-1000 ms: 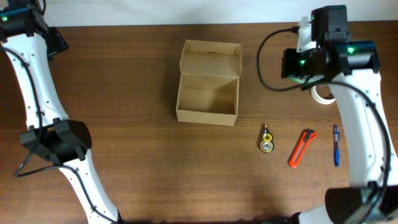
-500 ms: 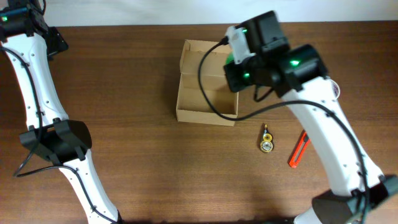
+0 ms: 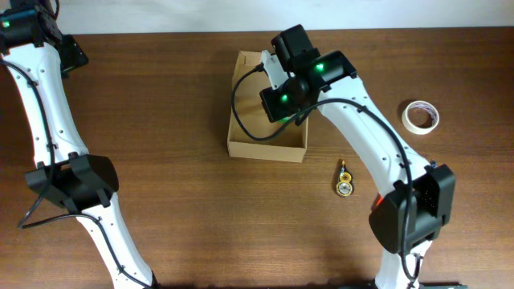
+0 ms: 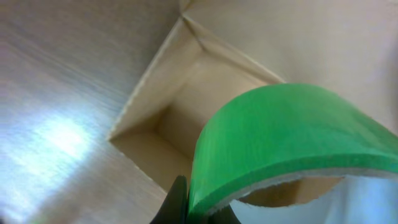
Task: Pack container
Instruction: 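Carry the green tape roll over the box and lower it inside, then open the right gripper and lift it out of the box, then grasp the white masking tape roll by its rim with the right gripper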
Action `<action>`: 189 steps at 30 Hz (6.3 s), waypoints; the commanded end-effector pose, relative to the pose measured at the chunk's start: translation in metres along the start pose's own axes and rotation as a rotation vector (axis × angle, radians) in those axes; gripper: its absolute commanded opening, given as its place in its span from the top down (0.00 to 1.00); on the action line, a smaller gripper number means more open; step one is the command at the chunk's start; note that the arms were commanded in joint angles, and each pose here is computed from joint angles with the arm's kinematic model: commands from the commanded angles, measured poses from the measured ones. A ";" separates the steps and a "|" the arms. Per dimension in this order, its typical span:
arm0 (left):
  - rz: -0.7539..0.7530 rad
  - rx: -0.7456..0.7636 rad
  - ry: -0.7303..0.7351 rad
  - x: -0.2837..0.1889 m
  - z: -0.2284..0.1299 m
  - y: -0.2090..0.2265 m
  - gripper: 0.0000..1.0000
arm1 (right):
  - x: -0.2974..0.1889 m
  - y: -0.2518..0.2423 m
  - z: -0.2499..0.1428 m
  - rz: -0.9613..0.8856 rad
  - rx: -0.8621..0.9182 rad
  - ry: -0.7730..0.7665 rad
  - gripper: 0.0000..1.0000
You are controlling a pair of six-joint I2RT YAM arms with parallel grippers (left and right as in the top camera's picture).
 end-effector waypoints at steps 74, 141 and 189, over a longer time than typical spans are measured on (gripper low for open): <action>-0.006 -0.002 -0.025 -0.014 0.002 0.007 0.00 | 0.123 0.018 -0.025 -0.049 -0.028 0.132 0.64; -0.006 -0.002 -0.025 -0.014 0.002 0.007 0.00 | -0.057 -0.369 -0.064 -0.385 0.817 0.071 0.50; -0.006 -0.002 -0.025 -0.014 0.002 0.007 0.00 | 0.023 -0.411 -0.071 -0.376 0.710 0.133 0.80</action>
Point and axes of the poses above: each gripper's point midway between its finger pads, its own x axis out along the fingers, its own y axis along the line the jaws close on, z = x × y, the point moved 1 cm from there along -x, back along the fingers, and after that the axes turned 14 degrees about x, right-handed, at the moved point
